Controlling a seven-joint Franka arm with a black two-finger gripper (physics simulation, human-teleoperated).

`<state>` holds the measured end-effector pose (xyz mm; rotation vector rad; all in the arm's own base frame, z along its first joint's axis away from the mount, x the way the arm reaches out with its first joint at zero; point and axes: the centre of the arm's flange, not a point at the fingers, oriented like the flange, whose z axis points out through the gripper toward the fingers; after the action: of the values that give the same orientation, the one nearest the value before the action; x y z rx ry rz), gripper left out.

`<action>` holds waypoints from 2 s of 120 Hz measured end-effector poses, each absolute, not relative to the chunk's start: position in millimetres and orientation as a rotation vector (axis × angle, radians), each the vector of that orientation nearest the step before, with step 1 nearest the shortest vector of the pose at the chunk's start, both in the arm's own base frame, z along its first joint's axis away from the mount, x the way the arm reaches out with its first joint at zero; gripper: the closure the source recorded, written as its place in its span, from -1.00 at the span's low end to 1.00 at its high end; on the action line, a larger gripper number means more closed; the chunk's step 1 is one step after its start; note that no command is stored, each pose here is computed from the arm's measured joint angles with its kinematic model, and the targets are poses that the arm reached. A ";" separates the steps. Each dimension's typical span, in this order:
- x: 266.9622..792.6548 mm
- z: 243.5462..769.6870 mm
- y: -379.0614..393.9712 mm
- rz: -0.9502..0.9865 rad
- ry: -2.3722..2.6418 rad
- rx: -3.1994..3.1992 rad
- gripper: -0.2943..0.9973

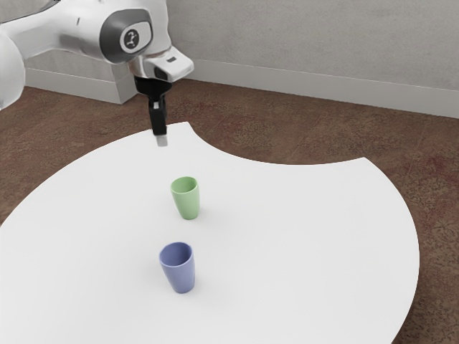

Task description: Place the right cup onto the left cup

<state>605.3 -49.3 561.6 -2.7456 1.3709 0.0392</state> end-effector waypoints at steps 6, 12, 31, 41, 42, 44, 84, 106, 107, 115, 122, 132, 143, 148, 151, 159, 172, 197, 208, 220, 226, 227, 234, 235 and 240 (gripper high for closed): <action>604.4 558.6 -57.1 0.024 1.395 -2.734 -0.54; 598.7 550.1 -64.0 0.027 1.420 -2.729 -0.54; 586.4 501.2 -70.7 0.069 1.459 -2.730 -0.54; 580.3 469.5 -70.1 0.100 1.467 -2.736 -0.54; 580.1 467.2 -70.1 0.101 1.467 -2.735 -0.54; 579.8 463.5 -70.5 0.101 1.468 -2.733 -0.54; 557.0 380.8 -93.7 0.125 1.516 -2.704 -0.54; 542.8 346.4 -91.9 0.137 1.497 -2.720 -0.54; 542.4 345.1 -91.2 0.137 1.494 -2.721 -0.54; 539.0 334.6 -87.2 0.146 1.477 -2.732 -0.54; 537.1 327.4 -86.4 0.150 1.467 -2.738 -0.52; 537.2 316.4 -89.4 0.156 1.462 -2.740 -0.32; 538.6 306.4 -93.6 0.156 1.460 -2.739 0.05; 539.2 304.9 -94.8 0.150 1.456 -2.740 0.18; 539.5 304.8 -95.6 0.145 1.453 -2.740 0.25; 539.8 305.9 -97.3 0.132 1.445 -2.743 0.39; 540.4 308.5 -99.2 0.113 1.431 -2.747 0.52; 536.2 319.2 -100.6 0.080 1.400 -2.758 0.63; 535.3 332.2 -99.8 0.044 1.381 -2.762 0.65; 537.7 345.6 -95.2 0.010 1.351 -2.770 0.66; 544.3 358.3 -92.8 -0.019 1.335 -2.766 0.66; 545.8 360.9 -92.6 -0.025 1.333 -2.765 0.66; 554.0 376.2 -88.4 -0.056 1.310 -2.762 0.67; 555.2 378.1 -87.4 -0.059 1.306 -2.762 0.67; 560.0 385.6 -80.6 -0.072 1.282 -2.766 0.67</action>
<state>560.0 -80.6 385.6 -2.7658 1.2818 -0.0720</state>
